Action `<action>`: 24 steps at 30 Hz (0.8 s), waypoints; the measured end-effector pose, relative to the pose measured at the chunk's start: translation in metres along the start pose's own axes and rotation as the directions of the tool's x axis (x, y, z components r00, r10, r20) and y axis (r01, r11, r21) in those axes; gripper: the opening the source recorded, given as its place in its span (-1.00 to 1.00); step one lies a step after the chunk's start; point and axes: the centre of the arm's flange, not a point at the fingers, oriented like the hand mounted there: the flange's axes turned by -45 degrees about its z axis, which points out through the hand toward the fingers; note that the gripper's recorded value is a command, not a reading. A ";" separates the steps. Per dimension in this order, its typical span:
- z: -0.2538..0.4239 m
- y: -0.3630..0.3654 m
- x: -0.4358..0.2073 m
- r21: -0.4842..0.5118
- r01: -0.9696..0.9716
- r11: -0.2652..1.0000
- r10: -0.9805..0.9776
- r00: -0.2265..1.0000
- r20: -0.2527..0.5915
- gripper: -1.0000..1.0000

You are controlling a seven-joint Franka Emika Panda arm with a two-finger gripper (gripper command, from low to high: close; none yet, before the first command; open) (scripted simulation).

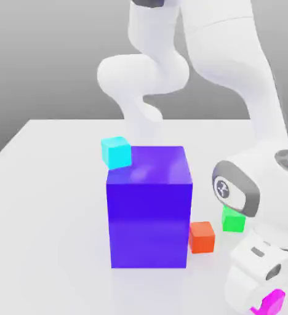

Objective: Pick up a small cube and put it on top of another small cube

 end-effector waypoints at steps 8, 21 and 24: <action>-0.074 -0.050 -0.037 0.015 -0.061 0.998 0.061 0.998 0.002 -1.00; -0.103 -0.139 -0.188 0.002 -0.287 0.958 0.287 0.958 0.002 -1.00; -0.091 -0.136 -0.197 -0.032 -0.309 0.951 0.309 0.951 -0.005 -1.00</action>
